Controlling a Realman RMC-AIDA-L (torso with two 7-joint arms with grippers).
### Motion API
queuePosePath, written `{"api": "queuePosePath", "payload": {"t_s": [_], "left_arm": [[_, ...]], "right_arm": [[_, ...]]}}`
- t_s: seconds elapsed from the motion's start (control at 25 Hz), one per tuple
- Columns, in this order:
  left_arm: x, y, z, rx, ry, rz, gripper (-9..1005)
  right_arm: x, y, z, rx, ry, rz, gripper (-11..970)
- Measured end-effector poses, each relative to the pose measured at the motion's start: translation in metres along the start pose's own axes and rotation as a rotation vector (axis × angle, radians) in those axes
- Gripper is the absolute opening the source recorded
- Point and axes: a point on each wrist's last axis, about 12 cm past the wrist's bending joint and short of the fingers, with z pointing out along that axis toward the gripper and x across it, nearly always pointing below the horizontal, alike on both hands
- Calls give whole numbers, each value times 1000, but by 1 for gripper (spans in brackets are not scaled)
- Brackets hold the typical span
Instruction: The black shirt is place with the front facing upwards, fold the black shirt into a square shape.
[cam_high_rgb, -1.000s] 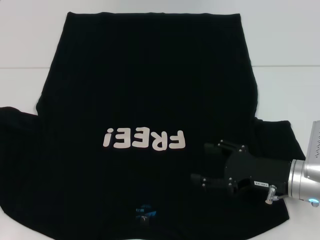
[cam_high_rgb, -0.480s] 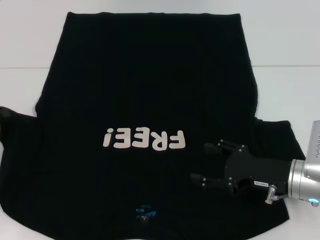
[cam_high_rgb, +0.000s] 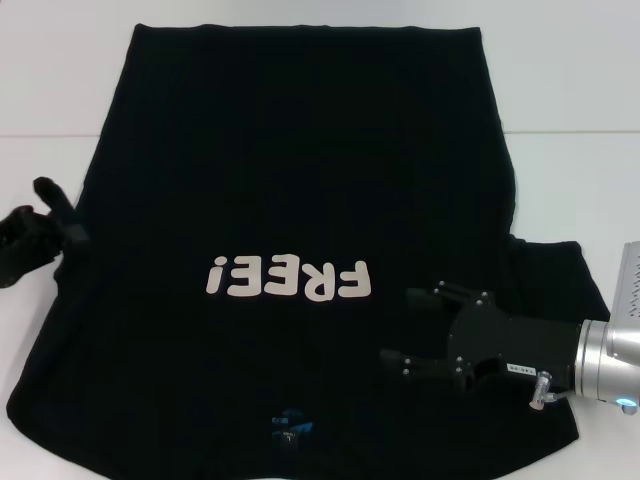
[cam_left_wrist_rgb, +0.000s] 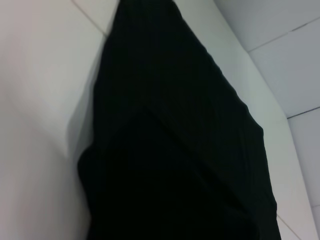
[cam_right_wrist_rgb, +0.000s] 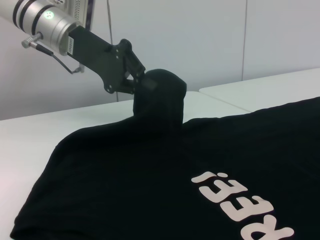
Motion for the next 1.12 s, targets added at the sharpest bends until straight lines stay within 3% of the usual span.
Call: {"api": "queuePosePath", "payload": {"t_s": [0.36,0.8,1.0,1.12], "left_arm": [[15,1,20,27,20,-53,79],[35,-9,31,204,44,-61,195],[38,-14,31,262,63,-55,435],[40,-17,25,318,44,41,553]], "right_arm": [[2,2,1,-4,2,8,917],[2,2,0,-4,2,8,916],[2,2,0,-4,2,8,916],[2,2,0,0,1,11,916]]}}
